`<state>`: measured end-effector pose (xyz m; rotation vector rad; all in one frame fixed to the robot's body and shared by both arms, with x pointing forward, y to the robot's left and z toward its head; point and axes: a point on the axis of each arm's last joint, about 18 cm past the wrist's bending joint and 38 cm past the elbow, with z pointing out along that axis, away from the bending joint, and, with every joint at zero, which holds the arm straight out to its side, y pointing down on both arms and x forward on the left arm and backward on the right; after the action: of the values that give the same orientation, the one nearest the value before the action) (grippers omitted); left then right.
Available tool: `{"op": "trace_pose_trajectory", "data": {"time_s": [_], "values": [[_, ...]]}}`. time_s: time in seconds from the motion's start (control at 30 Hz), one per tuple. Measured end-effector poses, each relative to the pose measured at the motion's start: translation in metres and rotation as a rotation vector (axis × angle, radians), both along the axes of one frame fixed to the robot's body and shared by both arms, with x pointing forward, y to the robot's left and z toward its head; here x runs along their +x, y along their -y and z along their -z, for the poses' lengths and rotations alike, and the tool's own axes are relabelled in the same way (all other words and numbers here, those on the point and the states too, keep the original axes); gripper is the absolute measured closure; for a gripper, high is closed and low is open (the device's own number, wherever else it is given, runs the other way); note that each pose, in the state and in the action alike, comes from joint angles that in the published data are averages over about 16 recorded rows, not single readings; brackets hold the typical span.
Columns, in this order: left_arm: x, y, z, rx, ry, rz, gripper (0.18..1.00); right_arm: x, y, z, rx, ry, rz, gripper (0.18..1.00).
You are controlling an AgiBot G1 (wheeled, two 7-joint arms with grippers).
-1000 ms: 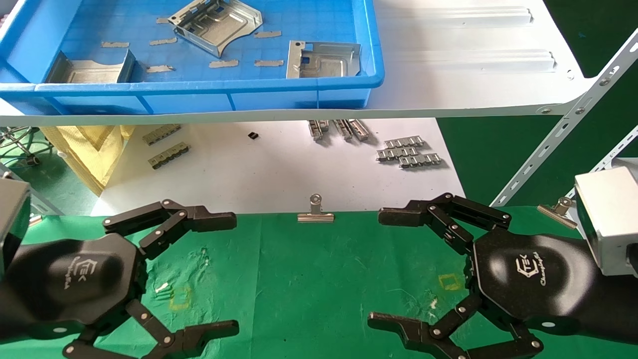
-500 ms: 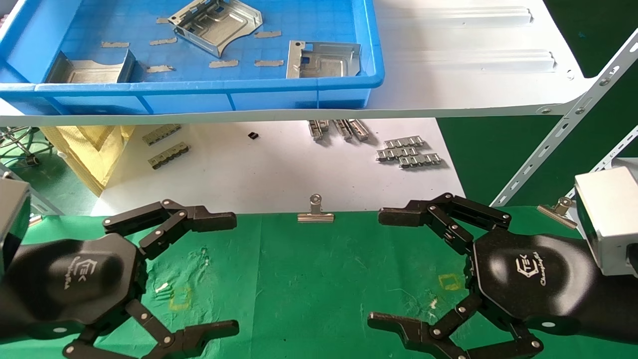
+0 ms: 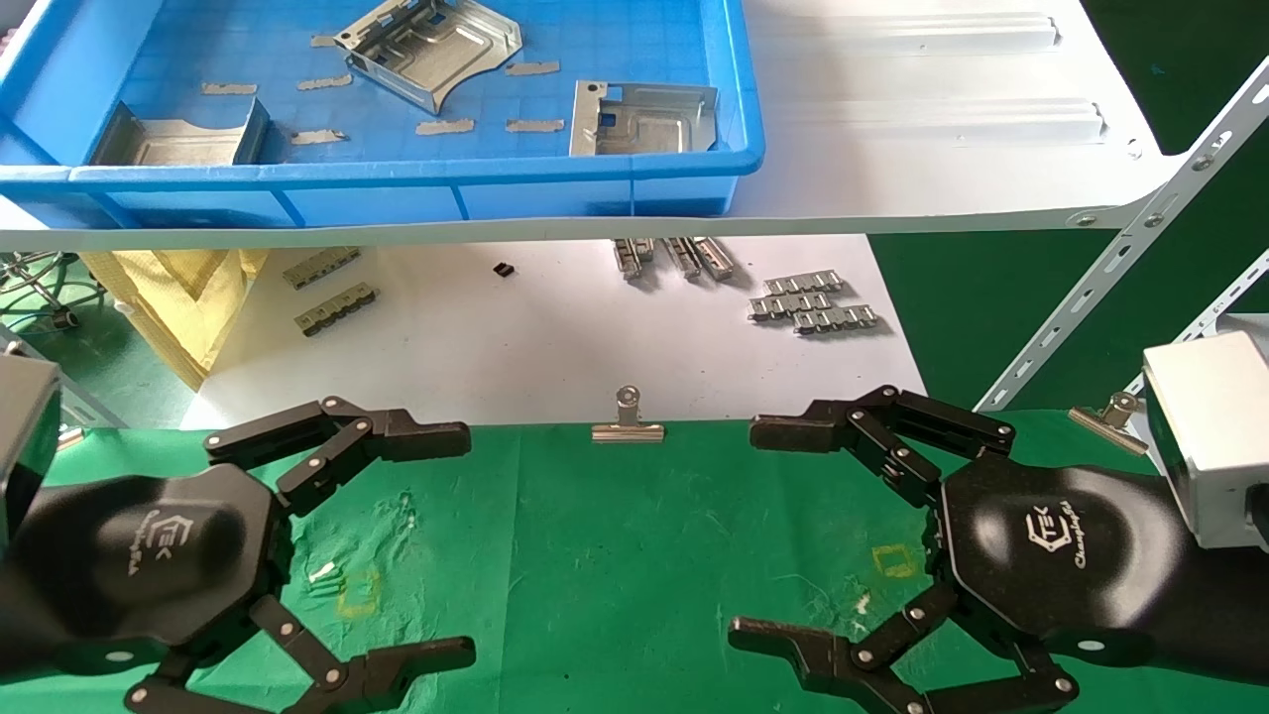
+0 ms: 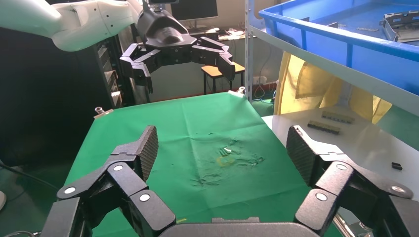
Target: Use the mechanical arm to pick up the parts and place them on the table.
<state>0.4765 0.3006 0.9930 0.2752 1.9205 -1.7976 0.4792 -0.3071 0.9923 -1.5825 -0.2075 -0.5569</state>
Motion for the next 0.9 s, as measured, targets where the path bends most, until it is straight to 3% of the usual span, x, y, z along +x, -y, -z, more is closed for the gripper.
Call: {"op": "trace_pose_trajectory", "data": {"time_s": [0.43, 0.9], "values": [[0.0000, 0.0000, 0.0000, 0.000, 0.000, 0.000, 0.184, 0.0000, 0.0000, 0.0000, 0.000, 0.000, 0.000, 0.337], [0.0000, 0.0000, 0.0000, 0.000, 0.000, 0.000, 0.184, 0.0000, 0.0000, 0.0000, 0.000, 0.000, 0.000, 0.651]]}}
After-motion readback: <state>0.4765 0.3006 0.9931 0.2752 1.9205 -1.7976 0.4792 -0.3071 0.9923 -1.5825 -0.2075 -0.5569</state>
